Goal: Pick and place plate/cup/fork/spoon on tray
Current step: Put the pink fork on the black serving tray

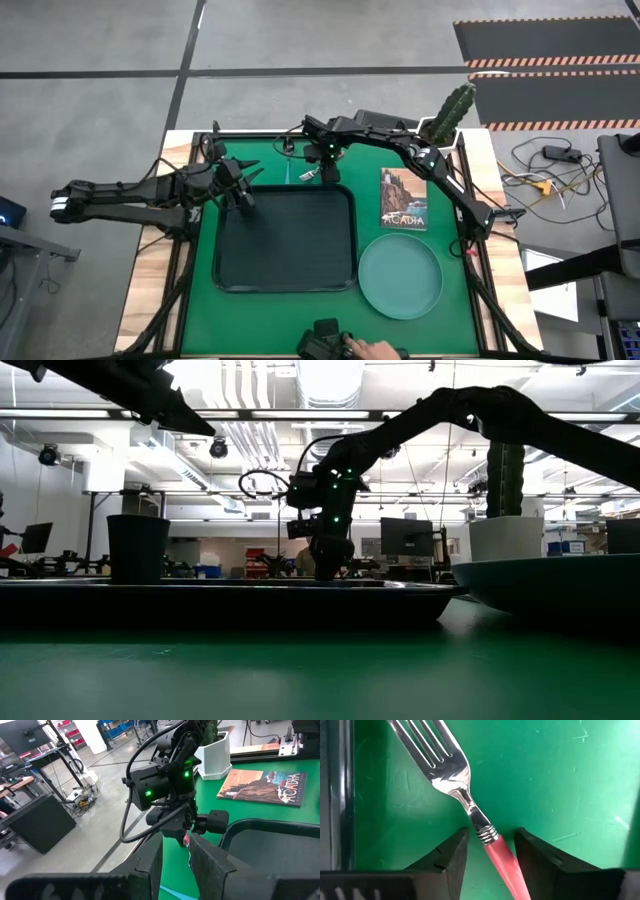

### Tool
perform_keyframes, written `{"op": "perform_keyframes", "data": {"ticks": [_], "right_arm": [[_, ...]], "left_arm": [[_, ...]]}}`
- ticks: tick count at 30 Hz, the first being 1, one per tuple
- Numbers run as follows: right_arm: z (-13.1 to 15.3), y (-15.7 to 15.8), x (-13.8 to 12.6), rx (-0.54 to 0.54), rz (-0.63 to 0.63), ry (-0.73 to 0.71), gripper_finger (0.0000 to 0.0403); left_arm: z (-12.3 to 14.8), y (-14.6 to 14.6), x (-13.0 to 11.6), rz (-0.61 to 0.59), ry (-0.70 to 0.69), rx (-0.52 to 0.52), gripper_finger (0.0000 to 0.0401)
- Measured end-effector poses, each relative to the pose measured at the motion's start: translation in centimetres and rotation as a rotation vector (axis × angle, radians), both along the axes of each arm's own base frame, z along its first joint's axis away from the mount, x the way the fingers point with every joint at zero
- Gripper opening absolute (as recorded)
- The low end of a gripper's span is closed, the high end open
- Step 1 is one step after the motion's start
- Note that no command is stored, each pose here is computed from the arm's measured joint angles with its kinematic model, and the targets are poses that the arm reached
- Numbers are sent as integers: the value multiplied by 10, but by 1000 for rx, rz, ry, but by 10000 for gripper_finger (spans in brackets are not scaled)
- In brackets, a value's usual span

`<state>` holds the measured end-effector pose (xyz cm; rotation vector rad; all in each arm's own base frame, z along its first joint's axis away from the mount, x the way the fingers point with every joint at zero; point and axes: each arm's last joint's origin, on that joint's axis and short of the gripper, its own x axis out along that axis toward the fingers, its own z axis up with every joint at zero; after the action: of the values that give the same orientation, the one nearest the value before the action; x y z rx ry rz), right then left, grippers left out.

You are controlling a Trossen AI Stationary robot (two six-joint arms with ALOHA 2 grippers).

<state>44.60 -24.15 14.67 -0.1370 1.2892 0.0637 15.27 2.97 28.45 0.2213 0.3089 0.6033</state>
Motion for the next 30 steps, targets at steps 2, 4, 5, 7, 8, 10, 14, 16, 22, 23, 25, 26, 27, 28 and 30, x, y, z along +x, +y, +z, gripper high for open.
{"op": "perform_keyframes", "data": {"ticks": [2, 4, 5, 7, 8, 10, 14, 16, 22, 23, 25, 26, 27, 28, 30], "right_arm": [[0, 0, 0, -1, -7, -1, 129], [0, 0, 0, -1, -9, -1, 102], [0, 0, 0, -1, -10, 0, 88], [0, 0, 0, 2, -23, -1, 58], [0, 0, 0, 4, -29, -1, 44], [0, 0, 0, 12, -60, -2, 27], [4, -1, 1, 30, -155, -12, 28], [9, -2, 2, 31, -214, -19, 28], [58, -2, 1, 23, -367, -131, 28], [67, -1, -1, 35, -408, -144, 28], [81, 3, -5, 73, -493, -156, 28], [86, 5, -7, 98, -535, -156, 28], [91, 9, -9, 119, -573, -154, 28], [98, 13, -12, 141, -606, -152, 28], [111, 24, -17, 207, -656, -135, 29]], "left_arm": [[0, 0, 0, 0, 0, 0, 80], [0, 0, 0, 0, 0, 0, 80], [0, 0, 0, 0, 0, 0, 80], [0, 0, 0, 0, 0, 0, 80], [0, 0, 0, 0, 0, 0, 80], [0, 0, 0, 0, 0, 0, 80], [-1, 0, 1, 0, 3, -1, 80], [-1, 0, 1, 0, 4, -1, 80], [-1, 0, 1, 0, 1, -4, 80], [-1, 0, 1, 1, 2, -4, 80], [-1, 0, 2, 1, 4, -6, 80], [-1, 0, 2, 1, 6, -6, 80], [-2, 0, 2, 1, 8, -7, 80], [-2, 0, 3, 1, 9, -7, 80], [-2, 0, 3, 1, 12, -7, 80]]}}
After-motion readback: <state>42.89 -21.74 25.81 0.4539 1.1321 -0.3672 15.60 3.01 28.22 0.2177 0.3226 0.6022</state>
